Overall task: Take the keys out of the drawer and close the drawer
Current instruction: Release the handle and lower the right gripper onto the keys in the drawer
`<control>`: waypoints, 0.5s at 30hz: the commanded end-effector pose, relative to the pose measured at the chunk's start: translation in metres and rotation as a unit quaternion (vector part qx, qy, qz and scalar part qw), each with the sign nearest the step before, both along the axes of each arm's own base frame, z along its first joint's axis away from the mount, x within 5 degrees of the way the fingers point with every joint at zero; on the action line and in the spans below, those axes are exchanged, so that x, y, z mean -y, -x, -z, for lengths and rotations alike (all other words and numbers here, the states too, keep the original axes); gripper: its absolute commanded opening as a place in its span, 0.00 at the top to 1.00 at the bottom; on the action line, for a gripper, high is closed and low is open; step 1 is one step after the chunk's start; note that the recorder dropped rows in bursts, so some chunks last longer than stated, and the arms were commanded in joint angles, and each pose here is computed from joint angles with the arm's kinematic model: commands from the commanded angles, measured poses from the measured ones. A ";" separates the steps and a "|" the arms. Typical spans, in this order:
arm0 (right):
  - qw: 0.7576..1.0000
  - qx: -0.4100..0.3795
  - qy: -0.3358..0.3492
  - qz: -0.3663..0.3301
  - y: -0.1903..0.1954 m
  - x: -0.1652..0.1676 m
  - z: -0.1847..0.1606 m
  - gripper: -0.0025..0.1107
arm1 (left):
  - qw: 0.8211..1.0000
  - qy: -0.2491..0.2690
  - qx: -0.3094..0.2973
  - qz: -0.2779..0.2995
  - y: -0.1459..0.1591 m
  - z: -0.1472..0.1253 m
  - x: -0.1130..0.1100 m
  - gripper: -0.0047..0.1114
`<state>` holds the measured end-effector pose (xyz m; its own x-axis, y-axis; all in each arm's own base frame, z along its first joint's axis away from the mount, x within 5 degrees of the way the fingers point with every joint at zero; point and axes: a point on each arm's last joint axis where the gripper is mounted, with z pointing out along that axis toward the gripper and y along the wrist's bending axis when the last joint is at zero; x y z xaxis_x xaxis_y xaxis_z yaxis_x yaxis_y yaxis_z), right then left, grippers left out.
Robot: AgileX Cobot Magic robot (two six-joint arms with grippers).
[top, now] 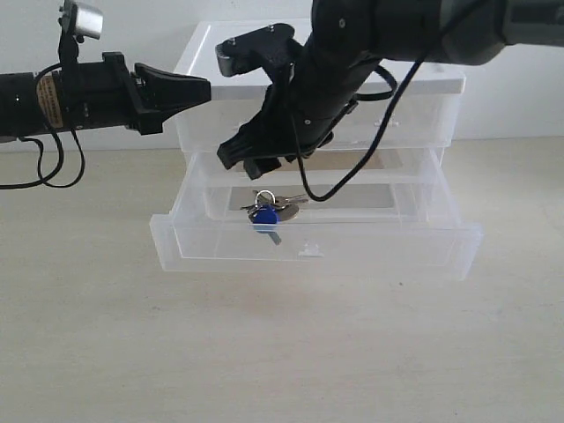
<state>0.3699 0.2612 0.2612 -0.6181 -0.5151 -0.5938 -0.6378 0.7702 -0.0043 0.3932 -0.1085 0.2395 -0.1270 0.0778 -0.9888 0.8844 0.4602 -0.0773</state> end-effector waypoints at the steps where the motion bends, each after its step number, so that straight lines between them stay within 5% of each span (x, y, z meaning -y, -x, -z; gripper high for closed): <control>1: 0.999 -0.032 0.012 -0.011 -0.010 -0.007 0.017 0.52 | 1.000 -0.002 0.002 -0.003 0.001 -0.004 -0.001 0.92; 7: 0.995 -0.047 0.061 -0.059 -0.012 -0.008 0.039 0.51 | 1.000 -0.002 0.002 -0.003 0.001 -0.004 -0.001 0.92; 11: 0.995 -0.048 0.063 -0.058 -0.014 -0.009 0.045 0.31 | 1.000 -0.003 0.003 -0.003 0.001 -0.004 -0.001 0.92; 15: 0.995 -0.035 0.068 -0.059 -0.016 -0.008 0.045 0.29 | 1.000 -0.006 0.003 -0.004 0.000 -0.004 -0.001 0.92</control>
